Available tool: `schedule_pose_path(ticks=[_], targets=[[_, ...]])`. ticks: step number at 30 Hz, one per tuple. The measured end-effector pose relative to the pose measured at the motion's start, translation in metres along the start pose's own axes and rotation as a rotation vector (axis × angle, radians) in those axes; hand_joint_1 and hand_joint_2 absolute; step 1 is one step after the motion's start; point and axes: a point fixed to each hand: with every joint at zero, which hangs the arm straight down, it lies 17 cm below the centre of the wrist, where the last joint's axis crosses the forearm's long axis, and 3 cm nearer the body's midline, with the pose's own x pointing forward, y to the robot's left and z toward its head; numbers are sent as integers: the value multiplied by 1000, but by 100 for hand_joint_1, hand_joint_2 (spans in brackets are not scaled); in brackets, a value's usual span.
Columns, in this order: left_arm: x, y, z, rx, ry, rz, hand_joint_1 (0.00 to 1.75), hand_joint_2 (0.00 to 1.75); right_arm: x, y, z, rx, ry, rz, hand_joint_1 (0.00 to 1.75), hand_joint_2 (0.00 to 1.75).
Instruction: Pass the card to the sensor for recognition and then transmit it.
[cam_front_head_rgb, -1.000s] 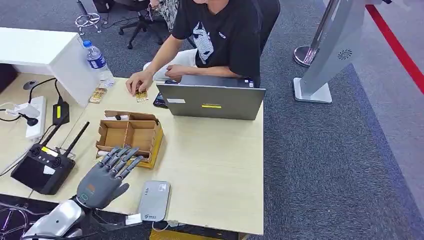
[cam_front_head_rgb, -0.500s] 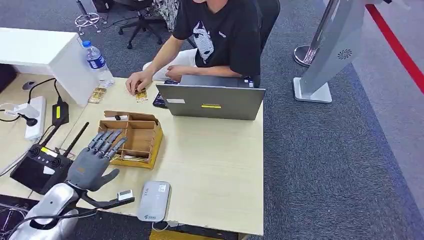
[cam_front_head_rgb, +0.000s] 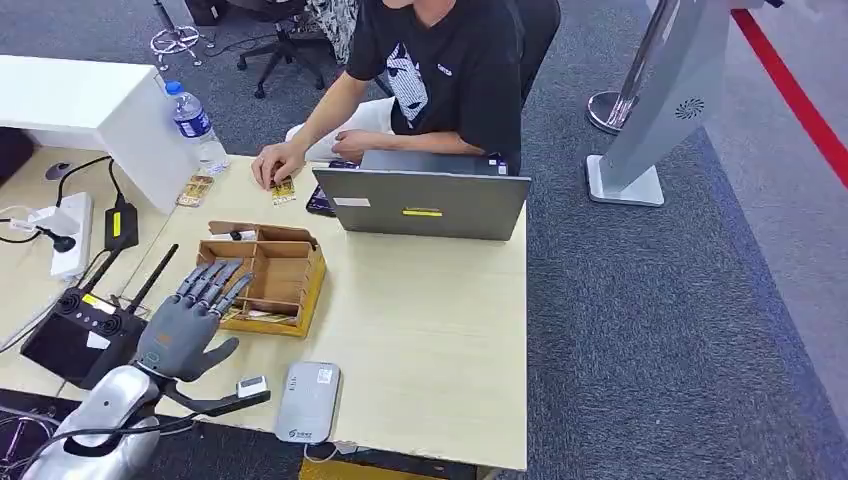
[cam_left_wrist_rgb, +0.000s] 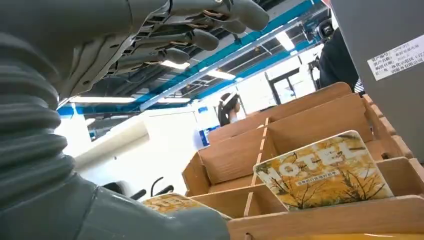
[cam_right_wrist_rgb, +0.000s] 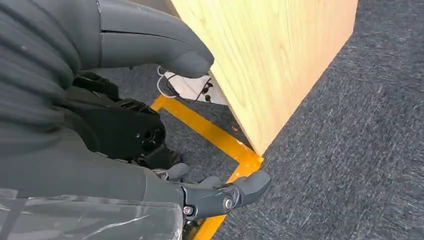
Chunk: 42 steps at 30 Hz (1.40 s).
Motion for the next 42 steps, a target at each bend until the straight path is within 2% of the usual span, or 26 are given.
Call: schedule_pose_path(ticks=[6,12,23,41,42], targets=[[3,-3,-1,-17,-14,0,0,175,-1,0,0,1,6,5,0,175],[23,-24,-35,-56,-28,-1,0,175,-5,20,-3,27,25,36,0,175],[29,-35,-54,-77,-26,24,0,175,-8,22,-2,31,36,47,0,175],[22,-18,-52,-27,-22,20,0,175,-8,18,-2,26,30,46,0,175],[23,-17,-51,-26,-24,19,28,175,-8,18,-2,26,30,46,0,175]])
